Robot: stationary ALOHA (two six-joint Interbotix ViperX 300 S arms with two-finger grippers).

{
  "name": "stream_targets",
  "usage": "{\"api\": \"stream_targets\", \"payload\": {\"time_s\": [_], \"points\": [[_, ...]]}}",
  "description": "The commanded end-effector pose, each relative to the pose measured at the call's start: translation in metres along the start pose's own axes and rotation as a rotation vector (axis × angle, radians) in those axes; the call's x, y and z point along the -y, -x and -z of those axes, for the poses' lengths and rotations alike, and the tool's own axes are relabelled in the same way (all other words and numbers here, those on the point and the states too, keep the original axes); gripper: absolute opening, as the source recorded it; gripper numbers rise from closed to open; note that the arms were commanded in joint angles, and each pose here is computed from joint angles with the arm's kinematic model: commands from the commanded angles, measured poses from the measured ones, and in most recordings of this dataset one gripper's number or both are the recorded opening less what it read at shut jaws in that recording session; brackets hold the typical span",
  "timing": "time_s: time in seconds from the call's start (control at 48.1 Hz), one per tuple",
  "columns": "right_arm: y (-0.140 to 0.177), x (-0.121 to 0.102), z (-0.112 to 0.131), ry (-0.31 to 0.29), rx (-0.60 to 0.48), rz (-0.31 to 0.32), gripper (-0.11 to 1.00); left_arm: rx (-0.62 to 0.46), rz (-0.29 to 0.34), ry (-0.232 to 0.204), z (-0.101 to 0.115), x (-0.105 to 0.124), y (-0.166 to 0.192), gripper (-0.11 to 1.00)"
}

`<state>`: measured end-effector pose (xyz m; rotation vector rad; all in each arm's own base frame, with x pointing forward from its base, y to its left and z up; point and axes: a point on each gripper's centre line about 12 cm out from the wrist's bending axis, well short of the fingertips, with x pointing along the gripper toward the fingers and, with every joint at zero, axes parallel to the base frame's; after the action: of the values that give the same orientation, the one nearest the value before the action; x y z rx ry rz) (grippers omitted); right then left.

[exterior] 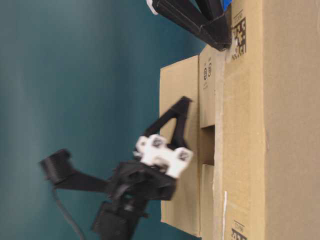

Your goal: Close the cardboard box.

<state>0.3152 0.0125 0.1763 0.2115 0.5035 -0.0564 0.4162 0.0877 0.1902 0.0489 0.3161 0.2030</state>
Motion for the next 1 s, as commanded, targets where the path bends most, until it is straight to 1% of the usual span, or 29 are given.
{"api": "stream_targets", "payload": {"time_s": [0.0, 0.146, 0.249, 0.395, 0.52, 0.644, 0.748, 0.873, 0.977], "points": [[0.000, -0.002, -0.008, -0.001, 0.024, -0.004, 0.00, 0.084, -0.005, 0.002, -0.036, -0.002, 0.012, 0.00], [0.000, -0.002, -0.008, 0.001, 0.024, -0.004, 0.00, 0.115, -0.007, -0.006, -0.058, -0.004, 0.031, 0.00], [0.000, -0.001, -0.008, 0.001, 0.027, -0.003, 0.00, 0.139, -0.024, -0.026, -0.075, -0.012, 0.046, 0.00], [0.000, -0.001, -0.008, 0.004, 0.026, -0.003, 0.00, 0.157, -0.089, -0.044, -0.090, -0.038, 0.061, 0.00], [0.000, -0.001, -0.008, 0.001, 0.029, -0.003, 0.00, 0.127, -0.169, -0.027, -0.093, -0.073, 0.065, 0.00], [0.000, -0.002, -0.009, 0.008, 0.033, -0.005, 0.00, 0.041, -0.235, 0.001, -0.086, -0.107, 0.060, 0.00], [0.000, -0.001, -0.009, 0.010, 0.035, -0.003, 0.00, -0.078, -0.266, 0.019, -0.078, -0.132, 0.051, 0.00], [0.000, -0.002, -0.010, 0.016, 0.041, -0.005, 0.00, -0.208, -0.272, 0.037, -0.067, -0.150, 0.037, 0.00], [0.000, -0.002, -0.009, 0.016, 0.039, -0.005, 0.00, -0.315, -0.256, 0.050, -0.057, -0.157, 0.025, 0.00]]}}
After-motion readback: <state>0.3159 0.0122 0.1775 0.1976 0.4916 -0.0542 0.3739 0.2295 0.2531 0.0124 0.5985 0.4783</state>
